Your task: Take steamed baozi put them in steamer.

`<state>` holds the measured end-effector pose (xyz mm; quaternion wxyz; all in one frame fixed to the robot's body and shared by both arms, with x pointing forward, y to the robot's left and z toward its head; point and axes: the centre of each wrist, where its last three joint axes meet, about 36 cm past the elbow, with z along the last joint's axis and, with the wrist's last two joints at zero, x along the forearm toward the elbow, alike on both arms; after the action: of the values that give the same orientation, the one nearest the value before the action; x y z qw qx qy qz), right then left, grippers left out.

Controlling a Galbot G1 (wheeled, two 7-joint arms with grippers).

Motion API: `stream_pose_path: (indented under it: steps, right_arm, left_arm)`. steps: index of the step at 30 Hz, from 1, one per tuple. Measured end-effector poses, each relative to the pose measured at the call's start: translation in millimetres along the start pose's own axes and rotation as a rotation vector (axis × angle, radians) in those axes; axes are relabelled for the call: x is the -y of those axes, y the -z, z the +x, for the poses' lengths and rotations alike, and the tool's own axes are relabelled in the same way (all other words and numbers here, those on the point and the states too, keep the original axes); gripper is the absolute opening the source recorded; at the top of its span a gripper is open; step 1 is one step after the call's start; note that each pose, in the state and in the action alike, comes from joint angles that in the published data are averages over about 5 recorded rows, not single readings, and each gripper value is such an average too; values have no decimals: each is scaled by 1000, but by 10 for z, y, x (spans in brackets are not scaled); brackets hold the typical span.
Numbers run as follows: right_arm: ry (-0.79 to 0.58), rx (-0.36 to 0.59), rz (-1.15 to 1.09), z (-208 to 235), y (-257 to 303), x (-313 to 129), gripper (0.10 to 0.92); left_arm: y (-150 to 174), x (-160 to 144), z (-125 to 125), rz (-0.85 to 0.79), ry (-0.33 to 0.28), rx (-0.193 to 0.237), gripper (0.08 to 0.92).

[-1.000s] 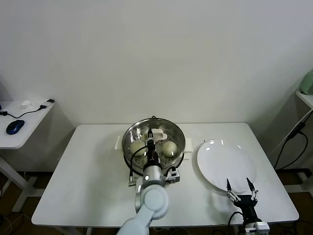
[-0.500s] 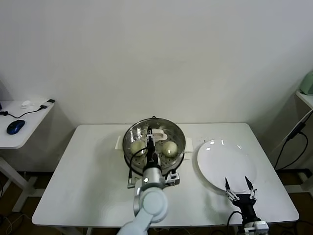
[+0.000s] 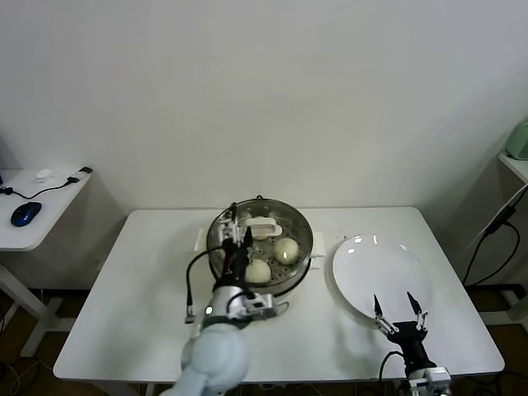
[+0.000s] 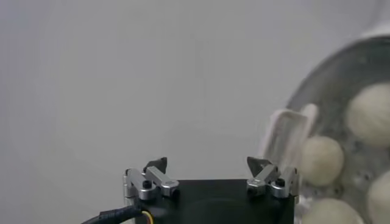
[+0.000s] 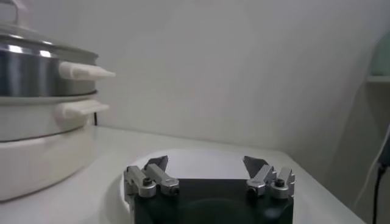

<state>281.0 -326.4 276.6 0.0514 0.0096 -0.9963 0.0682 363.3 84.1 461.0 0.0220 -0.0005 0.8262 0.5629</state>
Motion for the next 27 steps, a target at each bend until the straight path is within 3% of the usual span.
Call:
stream_pose_path:
  steps: [4, 12, 20, 27]
  right_arm:
    - [17, 20, 0, -12, 33, -16, 823]
    - [21, 55, -6, -51, 62, 1, 823]
    - [6, 61, -26, -94, 42, 30, 823]
    - [12, 60, -38, -114, 24, 0, 823]
  left_arm:
    - [-324, -181, 42, 207, 35, 9, 823]
    - [-1261, -359, 190, 591, 80, -37, 823]
    - [-1992, 44, 411, 885, 7, -85, 823]
    - [-2335, 379, 643, 1021, -35, -116, 823]
